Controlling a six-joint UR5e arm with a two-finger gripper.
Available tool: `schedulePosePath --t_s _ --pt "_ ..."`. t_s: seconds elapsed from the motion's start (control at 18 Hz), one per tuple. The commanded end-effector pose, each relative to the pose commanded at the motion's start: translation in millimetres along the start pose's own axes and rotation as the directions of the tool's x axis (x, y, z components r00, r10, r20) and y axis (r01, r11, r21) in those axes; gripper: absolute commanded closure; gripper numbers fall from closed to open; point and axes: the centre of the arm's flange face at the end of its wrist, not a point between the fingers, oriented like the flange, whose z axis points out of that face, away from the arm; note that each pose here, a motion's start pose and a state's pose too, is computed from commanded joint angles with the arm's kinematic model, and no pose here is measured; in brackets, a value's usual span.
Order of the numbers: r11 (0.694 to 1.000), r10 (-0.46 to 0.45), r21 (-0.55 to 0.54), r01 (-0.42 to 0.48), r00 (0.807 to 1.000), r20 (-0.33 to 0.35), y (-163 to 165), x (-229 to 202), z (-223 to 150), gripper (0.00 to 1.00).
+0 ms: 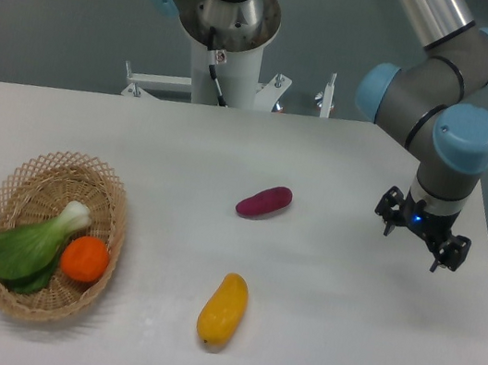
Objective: Pick up the orange from the basket
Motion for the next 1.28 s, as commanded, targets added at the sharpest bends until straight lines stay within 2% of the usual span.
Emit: schedulePosePath --t_s 0.67,0.83,0.94,1.11,1.28 --pt "1.0 -0.003 0.002 0.003 1.0 0.001 -1.0 0.9 -3.7 0.0" --pt "1.0 -0.005 0.001 0.005 1.0 -0.006 -12.9 7.2 -2.9 0.0" --pt "1.0 -0.005 0.006 0.005 1.0 -0.014 -34.4 18.5 -1.3 0.0" --pt "0.994 -0.108 0.005 0.109 0.993 -0.04 -58.9 39.2 6.8 0.0" --pt "0.985 -0.172 0.02 0.172 0.985 -0.03 -74.3 48.6 -7.1 0.0"
